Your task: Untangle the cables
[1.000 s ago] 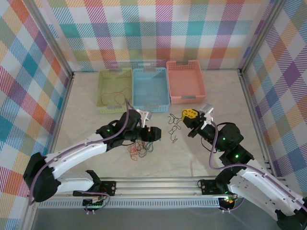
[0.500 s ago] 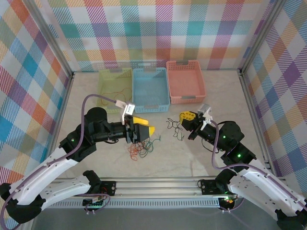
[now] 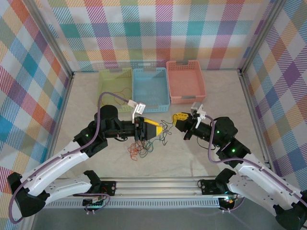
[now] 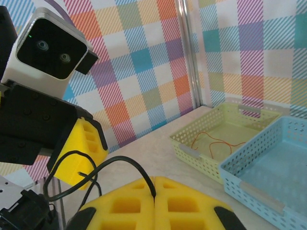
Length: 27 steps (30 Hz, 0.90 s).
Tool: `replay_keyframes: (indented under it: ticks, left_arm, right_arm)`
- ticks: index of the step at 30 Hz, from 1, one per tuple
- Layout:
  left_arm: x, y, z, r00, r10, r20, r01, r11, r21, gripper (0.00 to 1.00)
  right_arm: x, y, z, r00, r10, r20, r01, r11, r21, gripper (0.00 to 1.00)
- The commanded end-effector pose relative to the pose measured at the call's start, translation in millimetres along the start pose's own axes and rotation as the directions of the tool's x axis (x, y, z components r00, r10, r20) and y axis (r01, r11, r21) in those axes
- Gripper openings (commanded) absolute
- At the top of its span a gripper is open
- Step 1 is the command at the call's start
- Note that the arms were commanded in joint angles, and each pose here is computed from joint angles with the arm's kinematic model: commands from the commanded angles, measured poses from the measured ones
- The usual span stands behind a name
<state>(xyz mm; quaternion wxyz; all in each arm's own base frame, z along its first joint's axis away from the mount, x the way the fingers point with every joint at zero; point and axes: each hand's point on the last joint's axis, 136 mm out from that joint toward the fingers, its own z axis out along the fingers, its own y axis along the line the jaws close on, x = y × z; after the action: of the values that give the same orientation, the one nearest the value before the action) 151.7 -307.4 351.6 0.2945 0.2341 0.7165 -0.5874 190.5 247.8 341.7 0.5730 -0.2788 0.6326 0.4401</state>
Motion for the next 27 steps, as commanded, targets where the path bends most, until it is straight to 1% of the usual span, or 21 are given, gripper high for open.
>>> replay_keyframes:
  ticks: [1, 3, 6, 8, 12, 15, 20, 27]
  left_arm:
    - [-0.2, -5.3, 3.0, 0.999, 0.037, 0.006, -0.037, 0.999, 0.027, 0.54]
    - [0.0, 0.5, 2.9, 0.999, 0.045, 0.004, -0.045, 0.999, -0.007, 0.54]
    - [0.4, 7.4, 2.5, 0.998, 0.058, 0.003, -0.058, 0.997, -0.046, 0.58]
    - [0.9, 8.0, 4.4, 0.998, 0.061, -0.002, -0.061, 0.997, -0.044, 0.58]
    - [2.2, 21.9, 7.9, 0.998, 0.067, -0.011, -0.067, 0.993, -0.099, 0.58]
    - [1.5, 19.8, 11.4, 0.998, 0.064, -0.01, -0.065, 0.995, -0.078, 0.56]
    - [-2.1, 14.0, 11.7, 0.998, 0.068, -0.002, -0.068, 0.996, -0.06, 0.43]
    - [-3.2, 13.4, 10.1, 0.998, 0.061, 0.003, -0.061, 0.996, -0.064, 0.15]
  right_arm:
    - [-20.4, 10.7, 0.8, 0.998, 0.014, 0.056, -0.011, 0.999, -0.053, 0.0]
    - [-20.0, 12.2, 1.8, 0.999, 0.016, 0.052, -0.012, 0.998, -0.065, 0.0]
    - [-17.9, 12.3, 2.3, 0.999, 0.02, 0.047, -0.017, 0.998, -0.068, 0.0]
    - [-16.6, 12.6, 2.6, 0.999, 0.023, 0.042, -0.02, 0.997, -0.071, 0.0]
    - [-16.5, 14.8, 2.7, 0.999, 0.029, 0.039, -0.025, 0.996, -0.084, 0.0]
    - [-14.3, 14.9, 2.9, 0.999, 0.031, 0.031, -0.028, 0.996, -0.086, 0.0]
    - [-11.8, 14.5, 2.9, 0.999, 0.031, 0.025, -0.029, 0.996, -0.086, 0.0]
    - [-8.6, 11.3, 4.4, 0.999, 0.03, 0.021, -0.028, 0.997, -0.073, 0.0]
